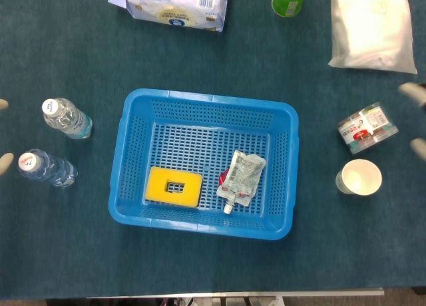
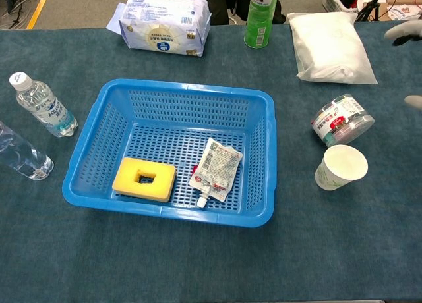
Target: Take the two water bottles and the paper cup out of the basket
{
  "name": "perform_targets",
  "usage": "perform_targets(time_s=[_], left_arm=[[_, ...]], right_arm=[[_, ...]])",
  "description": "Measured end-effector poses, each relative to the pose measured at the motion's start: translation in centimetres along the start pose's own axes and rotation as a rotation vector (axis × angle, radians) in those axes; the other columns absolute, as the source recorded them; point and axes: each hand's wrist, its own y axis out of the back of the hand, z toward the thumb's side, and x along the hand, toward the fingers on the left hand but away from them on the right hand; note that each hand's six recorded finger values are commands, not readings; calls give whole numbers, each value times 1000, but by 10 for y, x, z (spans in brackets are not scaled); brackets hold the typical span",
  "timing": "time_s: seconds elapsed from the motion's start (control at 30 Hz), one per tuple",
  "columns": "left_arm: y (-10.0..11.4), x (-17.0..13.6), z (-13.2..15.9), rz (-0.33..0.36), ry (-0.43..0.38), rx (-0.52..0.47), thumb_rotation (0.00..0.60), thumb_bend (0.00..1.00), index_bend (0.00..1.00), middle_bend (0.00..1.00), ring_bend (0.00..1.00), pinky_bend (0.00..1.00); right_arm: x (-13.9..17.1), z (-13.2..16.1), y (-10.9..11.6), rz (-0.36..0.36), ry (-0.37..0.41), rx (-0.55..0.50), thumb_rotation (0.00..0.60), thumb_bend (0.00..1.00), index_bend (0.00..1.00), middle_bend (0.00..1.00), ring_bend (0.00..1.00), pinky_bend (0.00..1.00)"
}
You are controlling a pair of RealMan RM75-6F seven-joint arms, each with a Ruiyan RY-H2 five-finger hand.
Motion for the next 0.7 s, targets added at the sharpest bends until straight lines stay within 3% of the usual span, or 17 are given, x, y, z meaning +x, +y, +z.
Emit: perform_targets(time_s=[0.13, 0.27, 0.7], left_arm=[[-1, 0, -1, 5, 0, 0, 600, 235, 242, 136, 12, 167], [-1, 0, -3, 18, 4, 12, 600, 235, 244, 137, 11, 167], [2, -9, -34, 59, 111, 71, 600, 235, 247, 138, 11, 167]], right_arm=[[15, -23, 13, -49, -113, 35, 600, 216, 182, 269, 224, 318], [28, -40, 16, -54, -195, 51, 600, 216, 182, 274, 224, 318], [47, -69, 23, -62, -339, 70, 600, 216, 182, 276, 224, 318]])
